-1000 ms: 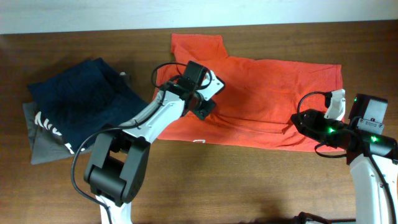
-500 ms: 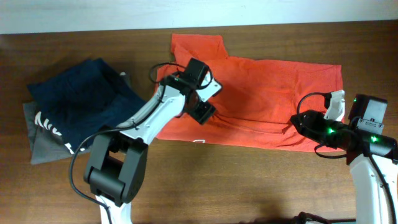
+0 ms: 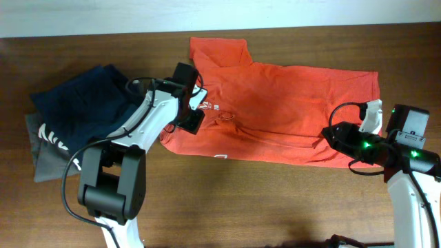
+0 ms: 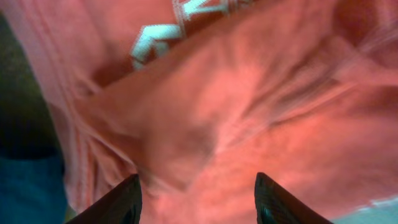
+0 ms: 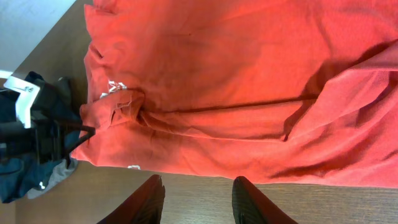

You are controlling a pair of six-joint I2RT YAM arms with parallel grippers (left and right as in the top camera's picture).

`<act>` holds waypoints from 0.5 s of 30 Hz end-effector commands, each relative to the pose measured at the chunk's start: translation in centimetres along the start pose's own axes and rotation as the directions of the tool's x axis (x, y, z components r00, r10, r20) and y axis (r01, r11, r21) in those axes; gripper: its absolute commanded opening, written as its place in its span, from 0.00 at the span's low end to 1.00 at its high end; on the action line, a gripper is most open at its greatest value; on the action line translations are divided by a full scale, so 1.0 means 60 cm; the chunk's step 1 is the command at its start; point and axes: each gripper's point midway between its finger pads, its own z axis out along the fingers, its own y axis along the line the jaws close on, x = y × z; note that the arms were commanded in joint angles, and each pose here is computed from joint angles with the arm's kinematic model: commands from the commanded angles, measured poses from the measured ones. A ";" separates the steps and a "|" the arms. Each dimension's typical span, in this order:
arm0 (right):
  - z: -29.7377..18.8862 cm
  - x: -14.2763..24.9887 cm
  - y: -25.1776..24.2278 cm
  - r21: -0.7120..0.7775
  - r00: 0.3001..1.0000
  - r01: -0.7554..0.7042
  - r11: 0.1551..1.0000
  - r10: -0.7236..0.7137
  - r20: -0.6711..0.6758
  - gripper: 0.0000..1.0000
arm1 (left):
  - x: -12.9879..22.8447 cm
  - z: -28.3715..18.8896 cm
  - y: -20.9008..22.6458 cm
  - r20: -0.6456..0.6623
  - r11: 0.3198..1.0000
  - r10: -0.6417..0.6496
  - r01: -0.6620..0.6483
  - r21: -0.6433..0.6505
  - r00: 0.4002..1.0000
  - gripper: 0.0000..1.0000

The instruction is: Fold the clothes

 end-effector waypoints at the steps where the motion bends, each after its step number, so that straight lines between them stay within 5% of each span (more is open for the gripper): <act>1: -0.002 -0.006 0.005 0.003 1.000 0.023 1.000 -0.023 0.008 0.41 | 0.004 0.001 0.000 0.017 1.000 0.004 -0.003 -0.009 1.000 0.56; 4: -0.002 -0.005 0.004 0.004 1.000 0.021 1.000 -0.021 0.006 0.41 | -0.002 0.005 0.001 0.040 1.000 0.004 -0.003 -0.012 0.999 0.45; 9: -0.002 -0.002 0.004 0.005 1.000 0.016 1.000 -0.016 -0.001 0.41 | 0.004 0.005 0.000 0.025 1.000 0.002 -0.002 -0.009 1.000 0.01; 15: -0.002 -0.002 0.004 0.005 1.000 0.017 1.000 -0.017 -0.001 0.41 | -0.024 -0.015 0.008 0.072 1.000 -0.004 0.005 -0.017 0.997 0.00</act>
